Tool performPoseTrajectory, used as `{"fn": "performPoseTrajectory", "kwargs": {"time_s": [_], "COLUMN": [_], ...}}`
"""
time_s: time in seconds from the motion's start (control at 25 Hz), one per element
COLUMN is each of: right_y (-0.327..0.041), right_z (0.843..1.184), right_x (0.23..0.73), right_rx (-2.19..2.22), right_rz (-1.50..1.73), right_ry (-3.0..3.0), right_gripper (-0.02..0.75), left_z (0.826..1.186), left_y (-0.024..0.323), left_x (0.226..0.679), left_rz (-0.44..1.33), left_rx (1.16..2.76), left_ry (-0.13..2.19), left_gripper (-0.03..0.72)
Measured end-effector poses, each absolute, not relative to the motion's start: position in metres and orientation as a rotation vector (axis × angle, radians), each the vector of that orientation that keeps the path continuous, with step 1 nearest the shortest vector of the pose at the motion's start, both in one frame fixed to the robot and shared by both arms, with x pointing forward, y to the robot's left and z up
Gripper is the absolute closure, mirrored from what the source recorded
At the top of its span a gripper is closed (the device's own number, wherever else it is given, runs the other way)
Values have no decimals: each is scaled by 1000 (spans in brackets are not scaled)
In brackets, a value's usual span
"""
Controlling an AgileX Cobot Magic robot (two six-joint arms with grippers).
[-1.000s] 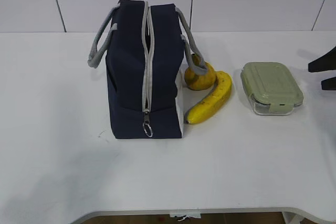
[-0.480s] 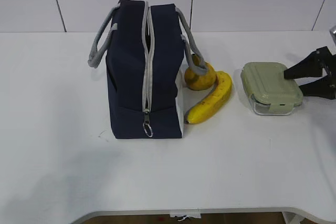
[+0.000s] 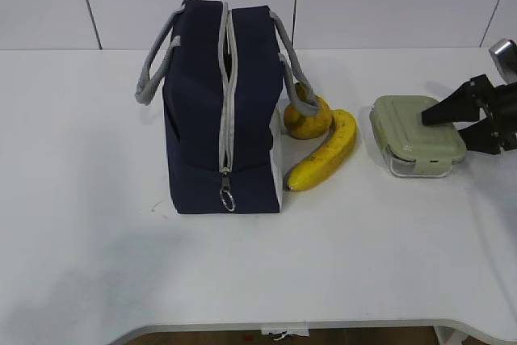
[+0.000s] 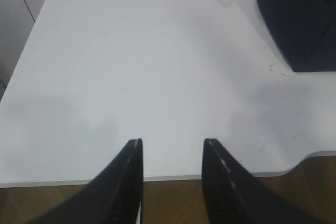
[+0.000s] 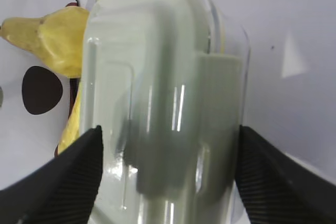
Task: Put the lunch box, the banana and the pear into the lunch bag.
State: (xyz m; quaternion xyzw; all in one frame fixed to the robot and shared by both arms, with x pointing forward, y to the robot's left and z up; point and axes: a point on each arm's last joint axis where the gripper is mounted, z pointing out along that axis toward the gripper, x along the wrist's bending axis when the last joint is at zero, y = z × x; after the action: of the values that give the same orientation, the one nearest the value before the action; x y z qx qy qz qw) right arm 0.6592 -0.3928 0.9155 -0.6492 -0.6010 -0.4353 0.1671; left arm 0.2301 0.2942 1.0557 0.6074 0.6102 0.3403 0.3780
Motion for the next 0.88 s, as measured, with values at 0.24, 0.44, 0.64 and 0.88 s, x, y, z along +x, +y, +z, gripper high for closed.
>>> {"fn": "performPoseTrajectory", "kwargs": {"time_s": [0.24, 0.44, 0.64, 0.88], "right_y": [-393, -393, -393, -393], "right_z": [916, 917, 917, 917], "right_x": [659, 661, 661, 661], "right_rx": [-1850, -1859, -1857, -1866], "right_rz": [-1241, -1259, -1262, -1260], "right_ry": [-1709, -1698, -1696, -1677], "right_gripper": [179, 320, 358, 360], "left_z": [1056, 1056, 1056, 1056], "left_y": [294, 294, 294, 294], "left_x": [230, 230, 230, 230], "left_rz": [870, 870, 870, 870], "left_rx": [1553, 1553, 1553, 1553], "left_ry": [1560, 1560, 1560, 1560], "left_gripper": [400, 400, 400, 400]}}
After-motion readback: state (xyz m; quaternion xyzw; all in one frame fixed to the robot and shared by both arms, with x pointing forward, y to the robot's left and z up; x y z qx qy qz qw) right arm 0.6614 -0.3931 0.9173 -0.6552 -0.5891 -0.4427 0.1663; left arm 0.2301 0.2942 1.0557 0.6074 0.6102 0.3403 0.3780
